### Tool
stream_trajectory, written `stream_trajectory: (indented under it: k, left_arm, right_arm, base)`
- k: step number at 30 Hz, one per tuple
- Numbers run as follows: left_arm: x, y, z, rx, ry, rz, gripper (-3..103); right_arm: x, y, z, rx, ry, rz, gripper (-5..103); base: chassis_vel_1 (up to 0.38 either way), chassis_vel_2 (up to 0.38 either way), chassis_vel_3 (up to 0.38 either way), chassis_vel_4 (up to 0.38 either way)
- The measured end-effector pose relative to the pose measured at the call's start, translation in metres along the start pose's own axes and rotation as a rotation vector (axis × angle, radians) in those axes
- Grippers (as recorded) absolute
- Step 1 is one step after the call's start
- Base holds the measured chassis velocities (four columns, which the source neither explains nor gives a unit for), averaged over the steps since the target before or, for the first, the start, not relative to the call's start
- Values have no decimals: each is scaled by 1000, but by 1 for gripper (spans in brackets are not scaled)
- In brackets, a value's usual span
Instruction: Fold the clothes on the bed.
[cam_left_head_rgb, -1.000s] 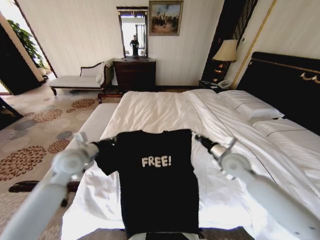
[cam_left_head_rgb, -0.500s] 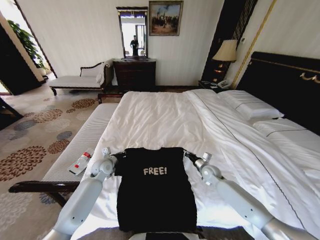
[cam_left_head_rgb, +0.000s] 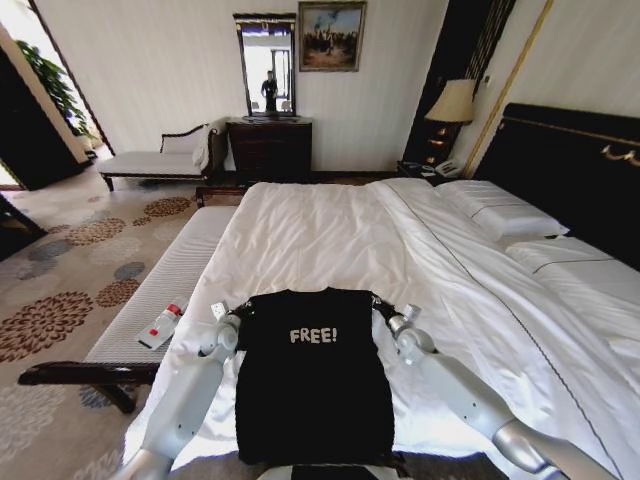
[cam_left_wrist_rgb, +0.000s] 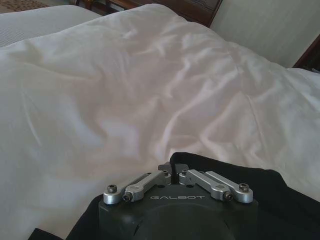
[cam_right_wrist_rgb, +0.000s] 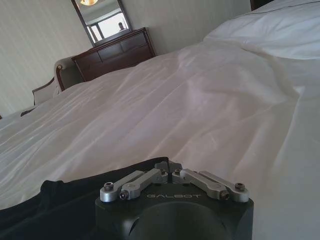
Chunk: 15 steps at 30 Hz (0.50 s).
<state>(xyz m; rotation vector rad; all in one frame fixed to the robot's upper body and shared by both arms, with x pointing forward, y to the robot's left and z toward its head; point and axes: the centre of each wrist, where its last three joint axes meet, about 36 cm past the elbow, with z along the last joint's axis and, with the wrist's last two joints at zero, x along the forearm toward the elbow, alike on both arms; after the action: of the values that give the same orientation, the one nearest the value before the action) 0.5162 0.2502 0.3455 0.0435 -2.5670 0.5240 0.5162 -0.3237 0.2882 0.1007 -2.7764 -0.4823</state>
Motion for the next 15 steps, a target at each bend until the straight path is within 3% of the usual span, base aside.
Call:
stream_trajectory:
  k: [8,9,11,15]
  left_arm:
    - [-5,-10,5,6,9,-6,0]
    - [-4,-12,5,4,6,-4,5]
    - [1,-17,2,1,-17,0,16]
    - [12,-12,-4,4,-39,-3,26]
  right_arm:
    - [-7,-1,7,14,-24,-8,0]
    - [-8,-1,7,16,-39,-19,-3]
    - [-6,1,7,20,-83,-62,5]
    - [7,4,4,13,-122,-104,15]
  base:
    - [0,0,0,0]
    - [0,0,0,0]
    - [0,0,0,0]
    - [0,0,0,0]
